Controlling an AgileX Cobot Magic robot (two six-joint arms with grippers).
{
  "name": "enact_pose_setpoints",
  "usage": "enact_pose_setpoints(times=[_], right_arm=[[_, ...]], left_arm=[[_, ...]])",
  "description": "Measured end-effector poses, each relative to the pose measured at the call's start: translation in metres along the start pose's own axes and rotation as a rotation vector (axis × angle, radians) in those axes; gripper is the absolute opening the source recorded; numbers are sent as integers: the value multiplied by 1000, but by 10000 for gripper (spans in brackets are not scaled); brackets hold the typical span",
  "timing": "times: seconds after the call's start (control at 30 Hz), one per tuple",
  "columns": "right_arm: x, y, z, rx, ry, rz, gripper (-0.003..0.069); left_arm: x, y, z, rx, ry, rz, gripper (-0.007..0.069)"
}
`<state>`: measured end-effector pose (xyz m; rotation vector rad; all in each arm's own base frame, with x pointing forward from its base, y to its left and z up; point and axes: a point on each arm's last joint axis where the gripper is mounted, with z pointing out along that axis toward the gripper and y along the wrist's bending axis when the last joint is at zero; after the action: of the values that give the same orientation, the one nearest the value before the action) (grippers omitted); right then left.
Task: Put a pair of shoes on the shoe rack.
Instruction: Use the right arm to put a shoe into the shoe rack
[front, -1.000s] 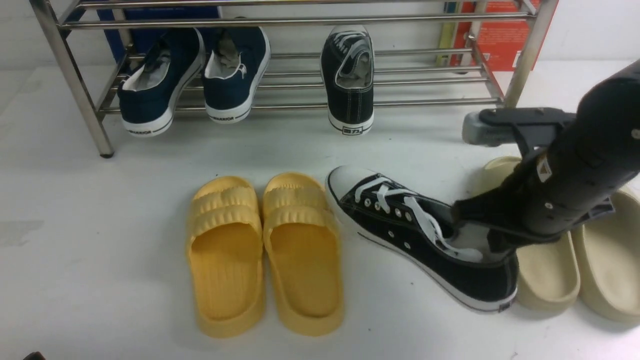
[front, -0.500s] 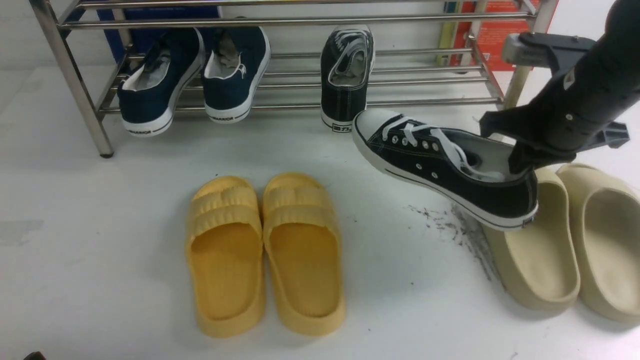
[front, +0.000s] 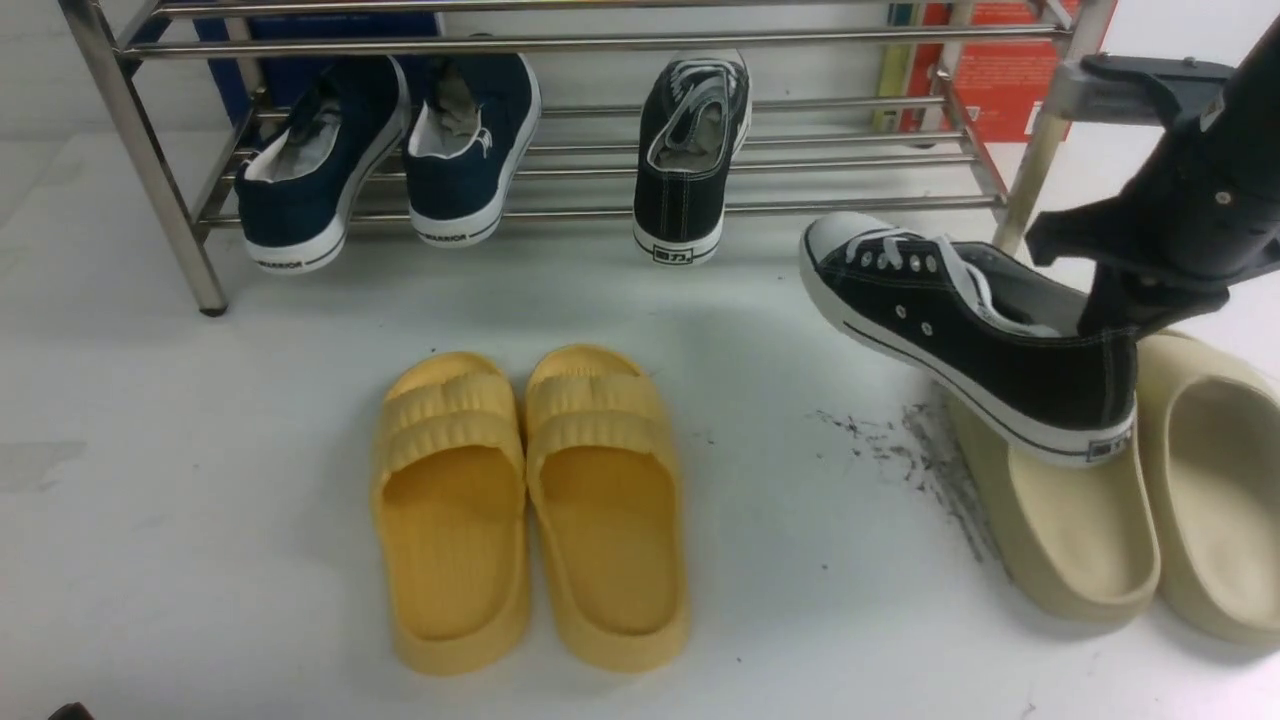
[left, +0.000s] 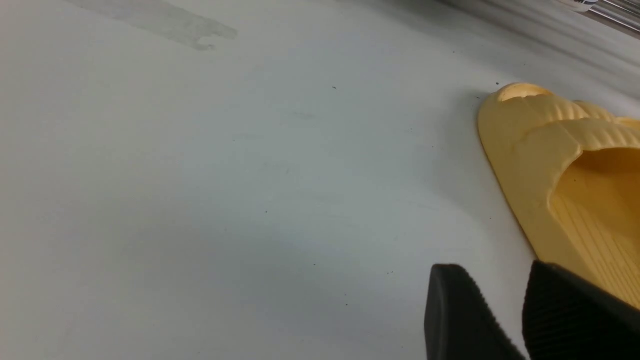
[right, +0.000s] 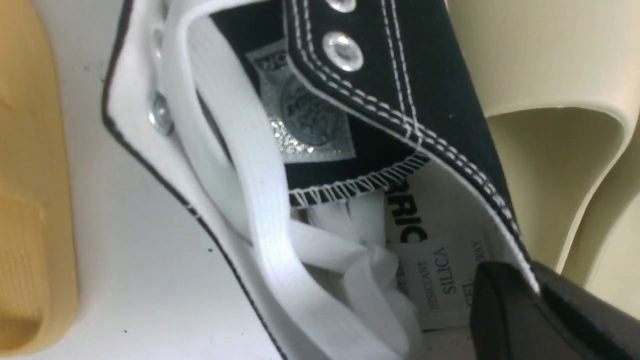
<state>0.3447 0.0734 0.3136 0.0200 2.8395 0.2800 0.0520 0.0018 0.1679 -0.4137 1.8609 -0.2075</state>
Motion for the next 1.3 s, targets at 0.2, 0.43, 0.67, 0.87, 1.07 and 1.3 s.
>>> enact_pose_setpoints(times=[0.2,0.43,0.67,0.87,1.07,1.3], right_arm=[[-12,8,2,-102,-106,49,27],[-26,10,14,-143,-197,92,29],[-44,11,31,-178,-277,141,29],[-68,14,50,-187,-282,179,29],[-93,13,61,-198,-310,228,29],[-101,-3,58,-173,-357,279,31]], left_arm=[[0,0,0,0,0,0,227],[0,0,0,0,0,0,228],[0,0,0,0,0,0,228],[0,0,0,0,0,0,228],[0,0,0,0,0,0,232],[0,0,0,0,0,0,231]])
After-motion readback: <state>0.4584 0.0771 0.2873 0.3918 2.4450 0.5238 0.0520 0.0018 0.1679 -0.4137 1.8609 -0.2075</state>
